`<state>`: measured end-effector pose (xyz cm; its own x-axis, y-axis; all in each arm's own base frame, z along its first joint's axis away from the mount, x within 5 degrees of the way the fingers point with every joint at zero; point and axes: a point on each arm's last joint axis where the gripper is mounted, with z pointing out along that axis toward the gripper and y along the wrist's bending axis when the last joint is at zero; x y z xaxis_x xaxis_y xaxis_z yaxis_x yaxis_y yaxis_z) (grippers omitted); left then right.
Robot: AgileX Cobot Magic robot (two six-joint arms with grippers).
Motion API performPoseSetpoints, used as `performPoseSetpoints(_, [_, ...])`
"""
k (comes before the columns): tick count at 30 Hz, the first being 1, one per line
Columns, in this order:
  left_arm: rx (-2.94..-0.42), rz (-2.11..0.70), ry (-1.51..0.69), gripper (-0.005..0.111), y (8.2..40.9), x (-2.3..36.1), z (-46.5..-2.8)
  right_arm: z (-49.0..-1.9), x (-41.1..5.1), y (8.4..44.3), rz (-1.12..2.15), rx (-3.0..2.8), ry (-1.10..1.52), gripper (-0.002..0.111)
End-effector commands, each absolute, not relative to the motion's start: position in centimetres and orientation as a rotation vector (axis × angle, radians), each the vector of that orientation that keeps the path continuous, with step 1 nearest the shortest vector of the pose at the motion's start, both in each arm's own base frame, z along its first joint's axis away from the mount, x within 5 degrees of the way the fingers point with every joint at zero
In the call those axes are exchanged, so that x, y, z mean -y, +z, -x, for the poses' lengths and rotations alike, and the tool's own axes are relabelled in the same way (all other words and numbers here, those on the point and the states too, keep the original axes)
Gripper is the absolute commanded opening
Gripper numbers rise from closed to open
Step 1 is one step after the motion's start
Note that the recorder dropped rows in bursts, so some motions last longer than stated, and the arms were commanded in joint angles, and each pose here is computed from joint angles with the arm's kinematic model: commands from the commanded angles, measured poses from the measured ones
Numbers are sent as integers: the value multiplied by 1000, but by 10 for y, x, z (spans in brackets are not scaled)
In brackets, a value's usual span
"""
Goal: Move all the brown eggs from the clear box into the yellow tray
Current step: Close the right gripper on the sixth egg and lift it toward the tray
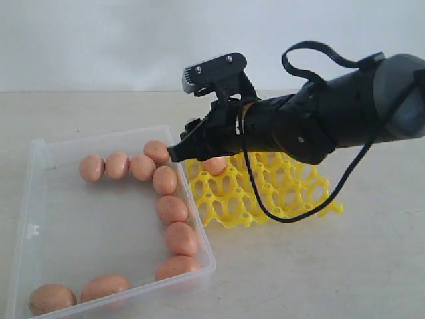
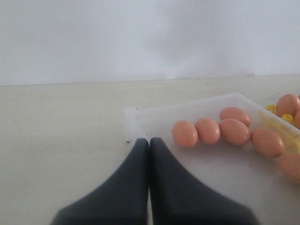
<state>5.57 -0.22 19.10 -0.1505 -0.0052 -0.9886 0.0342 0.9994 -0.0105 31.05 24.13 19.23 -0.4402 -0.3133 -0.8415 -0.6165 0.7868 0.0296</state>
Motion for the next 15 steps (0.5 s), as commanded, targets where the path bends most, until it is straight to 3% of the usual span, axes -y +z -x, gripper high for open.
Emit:
performPoseSetpoints(1, [-1715, -22, -42, -4, 192, 3, -55, -321, -224, 191, 587, -1954, 375, 0])
performPoseSetpoints(9, [-1715, -22, -42, -4, 192, 3, -55, -337, -204, 186, 453, -1933, 313, 0])
performPoseSetpoints(15, [-1715, -22, -42, -4, 192, 3, -55, -341, -204, 160, 400, -2010, 302, 0])
